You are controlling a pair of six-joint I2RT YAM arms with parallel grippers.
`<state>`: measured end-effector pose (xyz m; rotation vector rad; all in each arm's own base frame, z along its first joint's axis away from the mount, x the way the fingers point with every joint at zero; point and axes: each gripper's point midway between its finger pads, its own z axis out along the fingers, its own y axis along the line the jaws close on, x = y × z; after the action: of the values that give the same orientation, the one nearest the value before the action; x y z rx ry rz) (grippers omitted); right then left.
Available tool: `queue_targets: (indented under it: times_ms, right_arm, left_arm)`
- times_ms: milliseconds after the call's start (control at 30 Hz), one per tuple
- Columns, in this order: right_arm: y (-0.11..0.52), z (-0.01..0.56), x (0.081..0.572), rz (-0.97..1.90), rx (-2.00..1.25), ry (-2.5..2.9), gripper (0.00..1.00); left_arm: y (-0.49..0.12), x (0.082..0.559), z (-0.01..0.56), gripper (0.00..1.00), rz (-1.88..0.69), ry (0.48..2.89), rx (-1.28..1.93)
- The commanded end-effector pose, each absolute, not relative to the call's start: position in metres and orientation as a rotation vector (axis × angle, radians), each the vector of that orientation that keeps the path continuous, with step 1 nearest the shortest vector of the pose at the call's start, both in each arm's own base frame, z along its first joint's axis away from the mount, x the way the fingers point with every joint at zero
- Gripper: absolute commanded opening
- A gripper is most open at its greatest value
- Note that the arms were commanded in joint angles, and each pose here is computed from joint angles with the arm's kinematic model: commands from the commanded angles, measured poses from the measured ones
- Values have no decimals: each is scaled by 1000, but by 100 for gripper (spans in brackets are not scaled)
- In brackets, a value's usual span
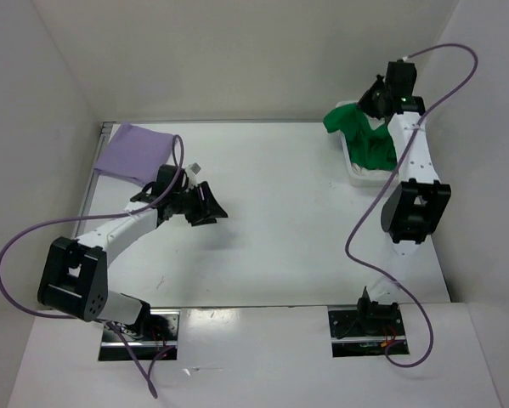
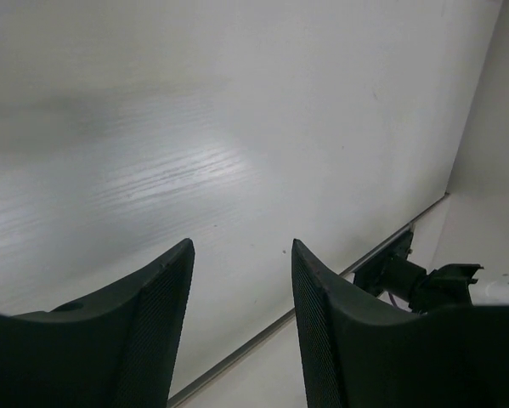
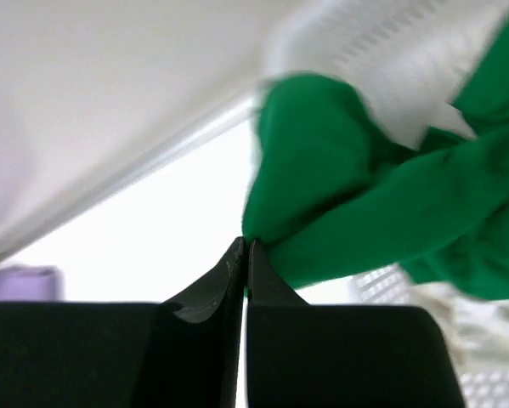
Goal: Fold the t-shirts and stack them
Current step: Grab crumpled tshirt from bin with the right arm, then move the tshirt to the center of the board
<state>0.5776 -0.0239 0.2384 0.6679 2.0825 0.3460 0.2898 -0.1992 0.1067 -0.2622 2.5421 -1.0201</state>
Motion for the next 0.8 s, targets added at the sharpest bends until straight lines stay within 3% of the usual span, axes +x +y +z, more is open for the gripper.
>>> queue_targets:
  times_ms: [0,233,367,433,500,600,633,700,767]
  right_arm:
    - [50,451,513,573,366,1705,0]
    - [207,582,398,1093,-79,1485,0]
    - [248,641,331,1335,-270,1338,0]
    - [252,651,320,1383,-289,1312,0]
    - [255,643,324,1391,-294,1334,0]
    - [253,586,361,1367,-205,1466,0]
    - [253,525,391,1343,-104,1604,0]
    - [230,487,409,1286,-14,1645,0]
    - [218,397,439,1219,135,1825,0]
  left_arm:
    - [-197,316,156,57,-994,2398,-167]
    - [-162,344,156,63,-955,2377,-381]
    - [-121,359,155,69,-900,2323,-568]
    - [-96,367,162,69,-858,2262,-671]
    - [-80,365,165,70,-843,2234,-734]
    - [-51,363,170,71,-798,2164,-838]
    - [-47,359,166,71,-791,2168,-859]
    - [-37,356,166,71,-758,2153,-890]
    - [-28,357,164,71,-716,2143,-902]
